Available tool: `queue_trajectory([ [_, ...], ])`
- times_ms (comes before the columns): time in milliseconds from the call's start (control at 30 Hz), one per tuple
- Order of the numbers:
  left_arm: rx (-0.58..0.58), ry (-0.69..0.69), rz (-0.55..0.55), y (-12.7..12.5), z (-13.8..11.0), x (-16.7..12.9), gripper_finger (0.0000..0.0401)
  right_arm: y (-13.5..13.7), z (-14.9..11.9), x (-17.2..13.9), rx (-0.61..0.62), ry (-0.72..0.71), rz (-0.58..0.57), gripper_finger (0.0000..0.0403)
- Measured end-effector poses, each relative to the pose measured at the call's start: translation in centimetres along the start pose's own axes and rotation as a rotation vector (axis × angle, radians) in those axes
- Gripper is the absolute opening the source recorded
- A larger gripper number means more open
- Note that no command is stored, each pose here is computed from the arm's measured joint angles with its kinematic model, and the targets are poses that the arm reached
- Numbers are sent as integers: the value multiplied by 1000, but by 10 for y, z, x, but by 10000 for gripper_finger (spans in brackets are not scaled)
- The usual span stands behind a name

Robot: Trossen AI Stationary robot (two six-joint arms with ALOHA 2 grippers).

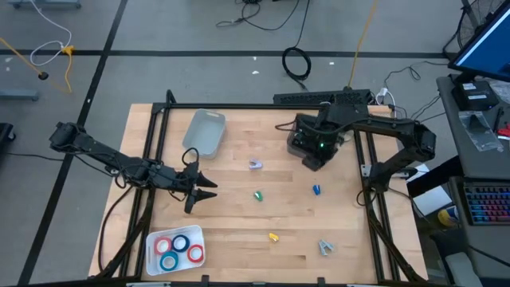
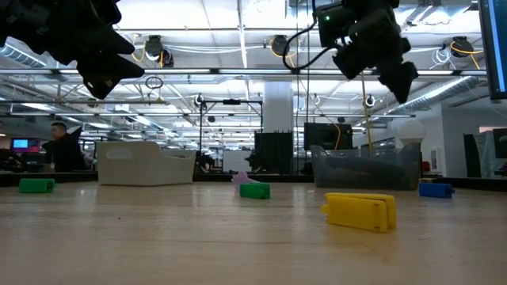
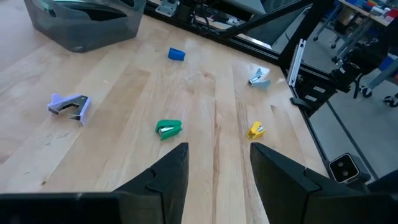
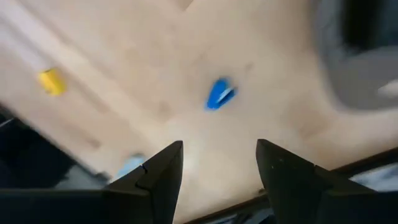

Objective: Pick and place Stapler, Stapler remover, tape
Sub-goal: Put the blue small stapler into the black bin

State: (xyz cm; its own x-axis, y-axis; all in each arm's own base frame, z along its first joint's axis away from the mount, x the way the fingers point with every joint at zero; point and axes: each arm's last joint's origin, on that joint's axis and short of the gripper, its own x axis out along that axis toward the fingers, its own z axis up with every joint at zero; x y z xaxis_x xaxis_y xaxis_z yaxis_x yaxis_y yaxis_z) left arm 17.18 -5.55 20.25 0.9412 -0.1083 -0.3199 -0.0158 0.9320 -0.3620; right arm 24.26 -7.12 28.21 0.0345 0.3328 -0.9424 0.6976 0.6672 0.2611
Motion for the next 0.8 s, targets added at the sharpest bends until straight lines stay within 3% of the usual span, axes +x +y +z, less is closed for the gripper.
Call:
queue_trajectory([
  [233, 11, 0, 0, 0, 0, 0, 175, 27, -18, 12, 47, 14, -83, 194],
  [500, 11, -2, -1, 0, 0, 0, 175, 50, -37, 24, 0, -72, -229, 194],
  [800, 18, 26, -11, 0, -2, 0, 175, 58, -38, 34, 46, -126, -218, 194],
])
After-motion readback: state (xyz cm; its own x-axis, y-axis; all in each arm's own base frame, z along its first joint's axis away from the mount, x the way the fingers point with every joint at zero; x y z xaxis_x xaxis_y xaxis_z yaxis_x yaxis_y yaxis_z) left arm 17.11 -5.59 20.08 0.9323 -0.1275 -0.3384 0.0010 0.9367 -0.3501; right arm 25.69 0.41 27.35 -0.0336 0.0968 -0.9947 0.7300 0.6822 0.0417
